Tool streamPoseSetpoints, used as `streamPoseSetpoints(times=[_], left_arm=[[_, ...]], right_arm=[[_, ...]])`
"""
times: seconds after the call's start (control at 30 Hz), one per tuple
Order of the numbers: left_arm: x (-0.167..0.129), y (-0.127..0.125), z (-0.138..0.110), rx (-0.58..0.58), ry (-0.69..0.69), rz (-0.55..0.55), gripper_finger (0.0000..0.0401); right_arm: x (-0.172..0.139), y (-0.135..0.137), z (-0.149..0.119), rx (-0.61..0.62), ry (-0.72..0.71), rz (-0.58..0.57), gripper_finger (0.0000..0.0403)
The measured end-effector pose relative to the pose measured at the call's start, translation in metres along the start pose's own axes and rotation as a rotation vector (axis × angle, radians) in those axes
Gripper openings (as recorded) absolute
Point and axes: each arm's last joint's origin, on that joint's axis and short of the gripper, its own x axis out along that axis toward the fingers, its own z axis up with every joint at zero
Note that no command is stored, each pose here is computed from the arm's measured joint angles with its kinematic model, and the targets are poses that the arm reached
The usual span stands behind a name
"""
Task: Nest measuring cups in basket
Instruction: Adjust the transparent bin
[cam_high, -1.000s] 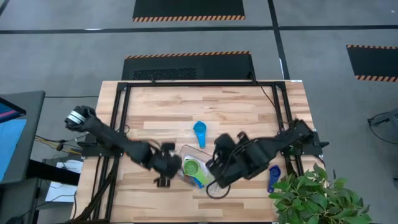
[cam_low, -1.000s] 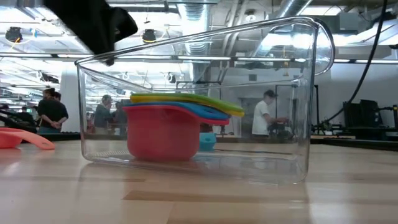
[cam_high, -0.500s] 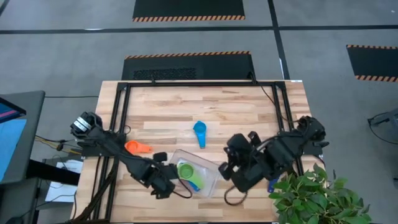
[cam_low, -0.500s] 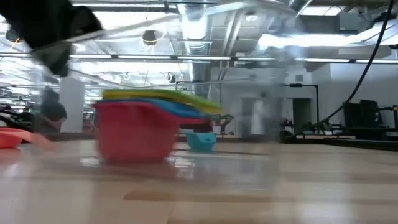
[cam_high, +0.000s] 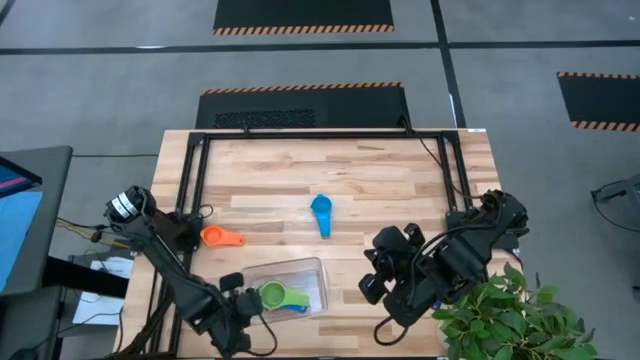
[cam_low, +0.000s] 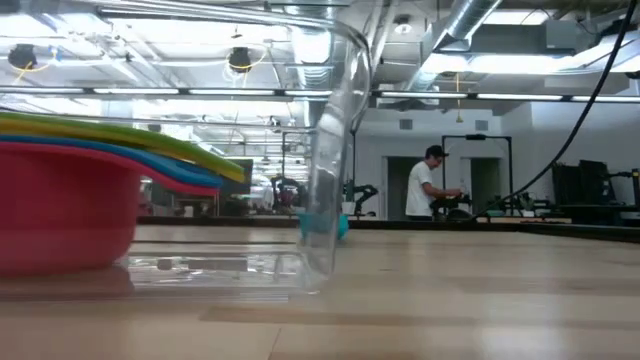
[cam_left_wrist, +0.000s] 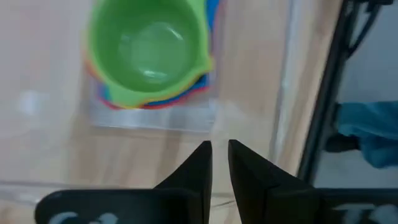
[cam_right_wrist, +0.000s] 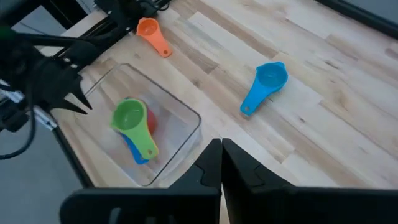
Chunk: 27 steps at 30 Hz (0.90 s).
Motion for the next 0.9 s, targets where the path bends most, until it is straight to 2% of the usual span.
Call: streamPoseSetpoints(times=[0.17, 0.3, 0.37, 0.43, 0.53, 0.63, 0.77, 0.9], left_arm=[[-0.023, 0.005, -0.002, 0.034, -0.015, 0.157, 0.0042], [-0.04, 0.013, 0.0, 0.042, 0.017, 0.268, 0.0042], [-0.046, 0.013, 0.003, 0.047, -0.035, 0.291, 0.0042], [-0.048, 0.012, 0.008, 0.039, -0.092, 0.287, 0.0042], [-0.044, 0.016, 0.014, -0.002, -0.095, 0.301, 0.0041], [-0.036, 0.035, 0.019, -0.024, -0.07, 0.426, 0.0034], [-0.02, 0.062, 0.04, -0.042, -0.036, 0.536, 0.0018], [-0.006, 0.085, 0.062, -0.066, 0.002, 0.548, 0.0003]], right_arm=[[0.007, -0.002, 0.007, 0.001, -0.008, -0.017, 0.0034], [0.015, -0.005, 0.018, -0.097, -0.038, -0.048, 0.0034], [0.024, -0.008, 0.027, -0.165, -0.027, -0.063, 0.0032], [0.035, -0.01, 0.037, -0.177, 0.004, -0.06, 0.0028], [0.047, -0.017, 0.051, -0.225, 0.036, -0.072, 0.0023], [0.057, -0.024, 0.062, -0.266, 0.074, -0.083, 0.0018], [0.064, -0.031, 0.071, -0.318, 0.082, -0.11, 0.0018], [0.066, -0.036, 0.072, -0.365, 0.106, -0.137, 0.0023]])
